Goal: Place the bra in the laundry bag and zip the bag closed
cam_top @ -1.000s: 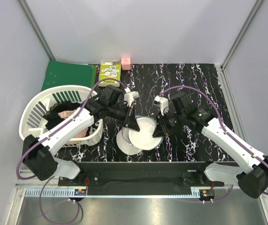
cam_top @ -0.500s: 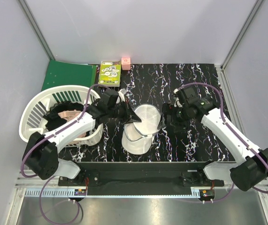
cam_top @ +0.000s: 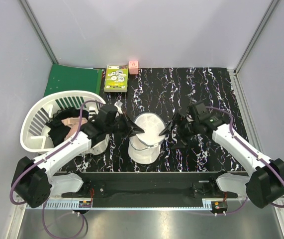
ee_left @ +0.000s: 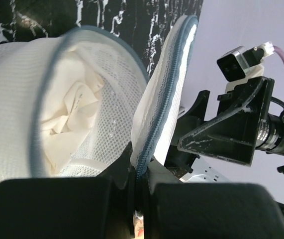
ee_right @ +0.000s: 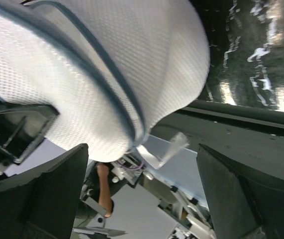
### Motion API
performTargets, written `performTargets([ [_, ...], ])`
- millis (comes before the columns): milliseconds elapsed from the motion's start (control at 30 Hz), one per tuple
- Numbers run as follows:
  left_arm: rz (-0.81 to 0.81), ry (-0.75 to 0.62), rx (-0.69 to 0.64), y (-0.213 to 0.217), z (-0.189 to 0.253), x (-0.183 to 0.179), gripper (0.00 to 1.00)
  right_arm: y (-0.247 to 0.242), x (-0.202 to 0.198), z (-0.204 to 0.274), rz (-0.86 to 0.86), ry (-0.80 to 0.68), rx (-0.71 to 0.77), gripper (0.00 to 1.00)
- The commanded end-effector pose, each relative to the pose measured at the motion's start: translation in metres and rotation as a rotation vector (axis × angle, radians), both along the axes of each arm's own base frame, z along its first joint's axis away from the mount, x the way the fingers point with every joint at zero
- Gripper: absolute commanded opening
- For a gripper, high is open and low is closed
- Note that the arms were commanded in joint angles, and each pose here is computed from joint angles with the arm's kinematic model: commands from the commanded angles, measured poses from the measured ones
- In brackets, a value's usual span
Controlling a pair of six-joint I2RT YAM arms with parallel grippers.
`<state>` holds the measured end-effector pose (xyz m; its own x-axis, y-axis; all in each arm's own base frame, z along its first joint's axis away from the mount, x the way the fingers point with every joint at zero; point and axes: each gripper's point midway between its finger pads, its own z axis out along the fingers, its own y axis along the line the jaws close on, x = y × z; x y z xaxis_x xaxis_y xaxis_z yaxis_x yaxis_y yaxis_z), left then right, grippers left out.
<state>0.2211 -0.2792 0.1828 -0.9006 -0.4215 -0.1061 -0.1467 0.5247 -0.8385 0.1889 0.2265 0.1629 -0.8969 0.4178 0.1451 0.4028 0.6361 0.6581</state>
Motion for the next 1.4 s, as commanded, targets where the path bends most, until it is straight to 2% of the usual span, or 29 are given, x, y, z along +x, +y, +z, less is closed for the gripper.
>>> performTargets([
  [0, 0.053, -0.004, -0.021, 0.003, 0.005, -0.002, 0.00, 0.036, 0.010, 0.028, -0.023, -0.017, 0.172, 0.96],
  [267, 0.103, -0.008, 0.008, 0.014, 0.001, -0.004, 0.00, 0.059, 0.000, 0.016, -0.030, 0.055, 0.188, 0.78],
  [533, 0.125, -0.003, 0.014, 0.020, -0.005, -0.008, 0.00, 0.053, -0.015, -0.008, -0.111, 0.155, 0.170, 0.76],
  [633, 0.112, -0.005, 0.010, 0.018, -0.004, -0.008, 0.00, 0.059, -0.008, -0.020, -0.137, 0.141, 0.163, 0.69],
  [733, 0.100, -0.028, 0.018, 0.018, 0.001, -0.006, 0.00, 0.061, 0.000, -0.027, -0.154, 0.126, 0.146, 0.45],
  [767, 0.089, -0.039, 0.036, 0.019, 0.002, -0.007, 0.04, 0.061, 0.001, -0.028, -0.161, 0.123, 0.146, 0.35],
  [800, 0.088, -0.045, 0.054, 0.021, 0.001, -0.007, 0.18, 0.060, 0.003, -0.028, -0.173, 0.114, 0.142, 0.16],
  [867, 0.054, -0.076, 0.107, 0.026, 0.004, -0.011, 0.35, 0.059, 0.005, -0.022, -0.196, 0.104, 0.151, 0.09],
  [900, 0.052, -0.097, 0.133, 0.030, 0.006, -0.010, 0.51, 0.057, 0.008, -0.022, -0.215, 0.094, 0.146, 0.07],
  [933, 0.043, -0.081, 0.191, 0.038, 0.001, -0.017, 0.55, 0.056, 0.009, -0.018, -0.226, 0.086, 0.155, 0.02],
  [967, 0.016, -0.140, 0.228, 0.041, 0.013, -0.017, 0.59, 0.054, 0.010, -0.016, -0.239, 0.083, 0.157, 0.00],
  [1000, 0.043, -0.178, 0.290, 0.051, 0.016, -0.013, 0.82, 0.053, 0.012, -0.016, -0.250, 0.084, 0.155, 0.00],
  [1033, 0.033, -0.156, 0.372, 0.064, 0.011, -0.023, 0.84, 0.051, 0.014, -0.013, -0.263, 0.080, 0.159, 0.00],
  [1100, 0.042, -0.255, 0.451, 0.075, 0.031, -0.025, 0.82, 0.045, 0.021, -0.011, -0.286, 0.068, 0.150, 0.00],
  [1133, 0.027, -0.259, 0.479, 0.078, 0.032, -0.032, 0.78, 0.042, 0.025, -0.009, -0.297, 0.067, 0.140, 0.00],
  [1200, -0.013, -0.293, 0.486, 0.069, 0.038, -0.046, 0.66, 0.037, 0.033, -0.008, -0.324, 0.065, 0.132, 0.00],
  [1233, -0.034, -0.288, 0.489, 0.064, 0.035, -0.052, 0.53, 0.036, 0.036, -0.004, -0.328, 0.056, 0.134, 0.00],
  [1367, -0.130, -0.281, 0.490, 0.032, 0.031, -0.074, 0.32, 0.033, 0.046, 0.005, -0.343, 0.035, 0.119, 0.00],
])
